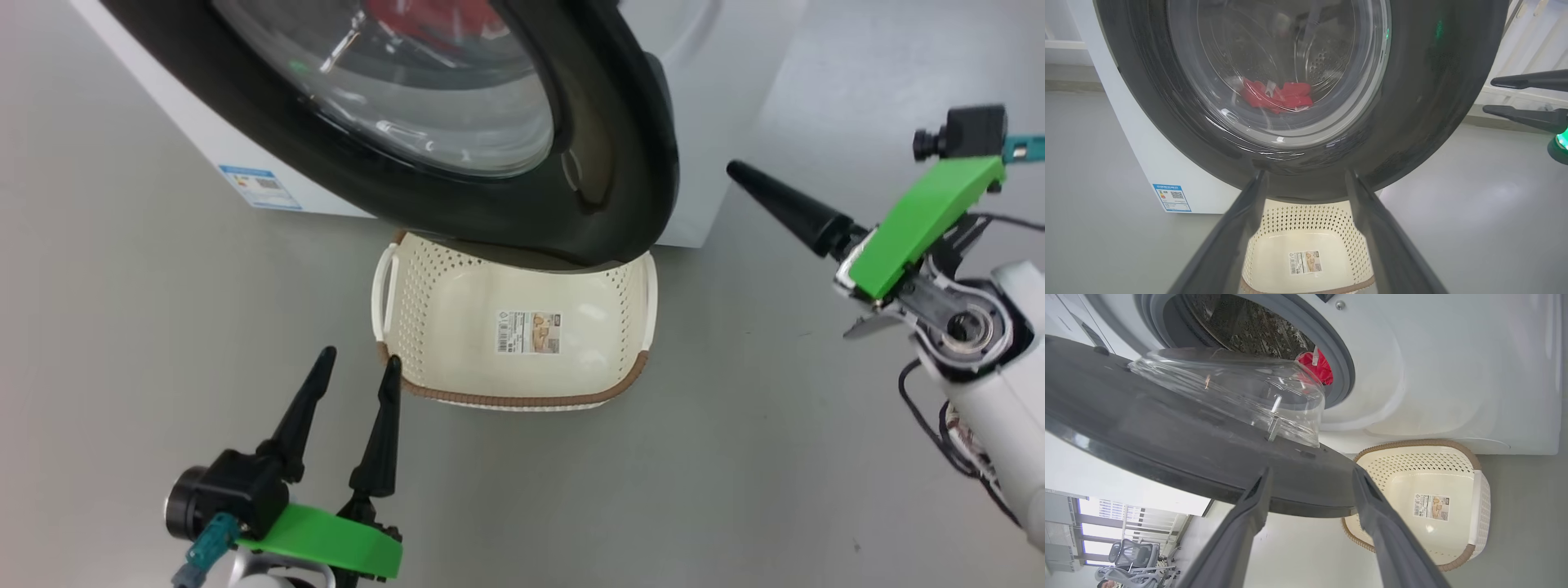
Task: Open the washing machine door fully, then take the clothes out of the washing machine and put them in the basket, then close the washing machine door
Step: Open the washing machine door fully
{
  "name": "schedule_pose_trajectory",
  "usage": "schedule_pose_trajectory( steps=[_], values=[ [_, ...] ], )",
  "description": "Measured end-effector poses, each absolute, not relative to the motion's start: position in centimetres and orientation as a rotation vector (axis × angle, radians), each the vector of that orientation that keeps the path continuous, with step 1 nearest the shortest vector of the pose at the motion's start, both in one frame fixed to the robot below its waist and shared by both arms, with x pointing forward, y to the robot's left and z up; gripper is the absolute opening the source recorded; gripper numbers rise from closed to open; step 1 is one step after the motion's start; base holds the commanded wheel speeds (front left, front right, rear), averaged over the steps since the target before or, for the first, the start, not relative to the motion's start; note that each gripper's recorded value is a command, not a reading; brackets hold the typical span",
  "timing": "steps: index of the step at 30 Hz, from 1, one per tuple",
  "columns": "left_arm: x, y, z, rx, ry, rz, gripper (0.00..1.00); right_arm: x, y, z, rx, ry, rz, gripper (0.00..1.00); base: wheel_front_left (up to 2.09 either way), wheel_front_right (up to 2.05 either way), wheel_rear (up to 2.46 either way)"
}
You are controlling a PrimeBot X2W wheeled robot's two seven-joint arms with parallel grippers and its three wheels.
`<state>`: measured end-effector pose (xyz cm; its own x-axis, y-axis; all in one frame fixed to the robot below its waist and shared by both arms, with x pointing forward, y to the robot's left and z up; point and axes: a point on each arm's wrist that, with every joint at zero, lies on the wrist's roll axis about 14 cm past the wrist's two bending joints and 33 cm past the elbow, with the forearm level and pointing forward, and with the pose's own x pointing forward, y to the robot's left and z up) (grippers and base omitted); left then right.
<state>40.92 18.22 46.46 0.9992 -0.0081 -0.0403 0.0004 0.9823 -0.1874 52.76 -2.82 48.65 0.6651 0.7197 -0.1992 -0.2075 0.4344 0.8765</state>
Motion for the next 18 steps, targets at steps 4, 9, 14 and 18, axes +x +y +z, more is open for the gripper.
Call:
schedule_pose_trajectory(
  steps=[4, 9, 14, 18],
  values=[
    [40.7, 17.7, 46.3, -0.188, 0.046, -0.016, 1.0, 51.0, -4.2, 47.2, 0.949, 0.622, 0.571, 1.0, 0.0, 0.0, 0.0],
    [40.6, 17.6, 46.7, -0.188, 0.035, -0.021, 1.0, 48.2, -5.6, 45.1, 0.955, 0.644, 0.504, 1.0, 0.0, 0.0, 0.0],
    [39.8, 17.4, 46.4, -0.187, 0.046, -0.024, 1.0, 45.9, -7.0, 43.9, 0.959, 0.636, 0.441, 1.0, 0.0, 0.0, 0.0],
    [39.5, 17.2, 46.4, -0.184, 0.049, -0.031, 1.0, 44.3, -7.8, 43.2, 0.924, 0.63, 0.412, 1.0, 0.0, 0.0, 0.0]
  ],
)
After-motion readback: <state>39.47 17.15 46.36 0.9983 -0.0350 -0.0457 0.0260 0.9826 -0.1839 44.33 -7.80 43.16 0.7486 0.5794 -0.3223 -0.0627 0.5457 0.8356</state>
